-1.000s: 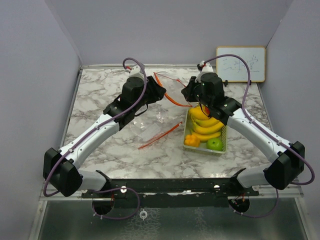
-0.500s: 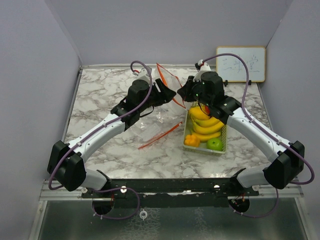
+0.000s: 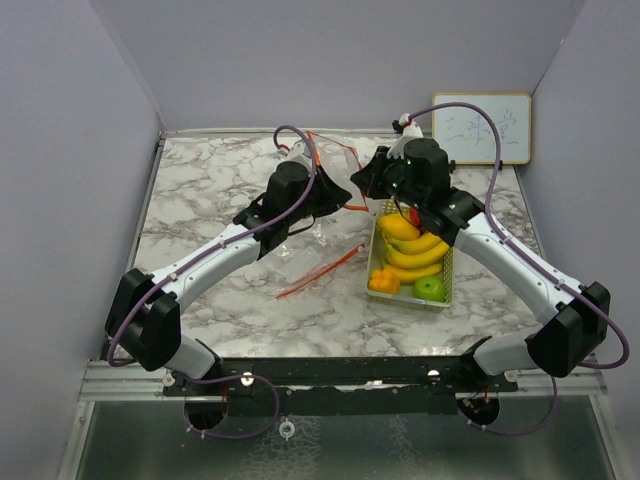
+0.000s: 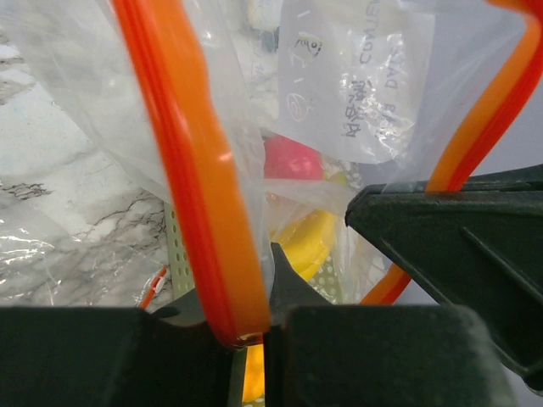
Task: Place the food in the zip-top bag and seal the zipper
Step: Open the zipper of the food storage bag.
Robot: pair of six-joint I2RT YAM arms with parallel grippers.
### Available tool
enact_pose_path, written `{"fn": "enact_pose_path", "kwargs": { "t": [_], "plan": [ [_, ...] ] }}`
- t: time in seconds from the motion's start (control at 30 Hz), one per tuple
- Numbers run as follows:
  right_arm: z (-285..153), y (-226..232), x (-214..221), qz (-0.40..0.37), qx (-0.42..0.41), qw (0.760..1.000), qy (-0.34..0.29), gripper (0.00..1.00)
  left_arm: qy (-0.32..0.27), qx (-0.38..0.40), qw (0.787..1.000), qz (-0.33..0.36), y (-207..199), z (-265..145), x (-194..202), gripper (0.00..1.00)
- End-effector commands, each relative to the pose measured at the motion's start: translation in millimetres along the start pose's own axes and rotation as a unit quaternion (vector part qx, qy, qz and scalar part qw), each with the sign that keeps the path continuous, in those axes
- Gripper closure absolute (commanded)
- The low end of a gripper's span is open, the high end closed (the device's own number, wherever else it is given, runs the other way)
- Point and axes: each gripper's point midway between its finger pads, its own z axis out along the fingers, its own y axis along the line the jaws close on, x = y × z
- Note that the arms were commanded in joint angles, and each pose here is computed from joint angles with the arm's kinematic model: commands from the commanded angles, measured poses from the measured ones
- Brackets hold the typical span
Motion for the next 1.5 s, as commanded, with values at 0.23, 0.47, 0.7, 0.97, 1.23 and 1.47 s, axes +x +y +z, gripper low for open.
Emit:
{"fn": "enact_pose_path", "kwargs": {
  "t": [0.23, 0.47, 0.7, 0.97, 1.23, 1.47],
  "plan": [
    [-16, -43, -23, -0.017, 0.115, 0.991, -0.067, 0.98, -0.021, -0.133, 0.982, 0.131, 20, -51, -60, 1.00],
    [0, -76, -3, 0.006, 0.178, 0.983, -0.053, 0.98, 0.072, -0.202, 0.948, 0.236, 40, -116, -52, 1.00],
    [14, -100, 59, 0.012, 0.212, 0.976, 0.047, 0.98, 0.163, -0.237, 0.925, 0.249, 77, -134, -11, 1.00],
    [10, -77, 89, -0.023, 0.115, 0.987, 0.110, 0.79, 0.185, -0.187, 0.946, 0.191, 94, -82, 35, 1.00],
    [-10, -59, 65, -0.041, 0.086, 0.991, 0.092, 0.57, 0.199, -0.168, 0.949, 0.180, 98, -56, 48, 1.00],
    [-37, -70, 39, -0.057, 0.130, 0.989, 0.042, 0.47, 0.201, -0.164, 0.949, 0.176, 99, -48, 50, 1.00]
  ]
}}
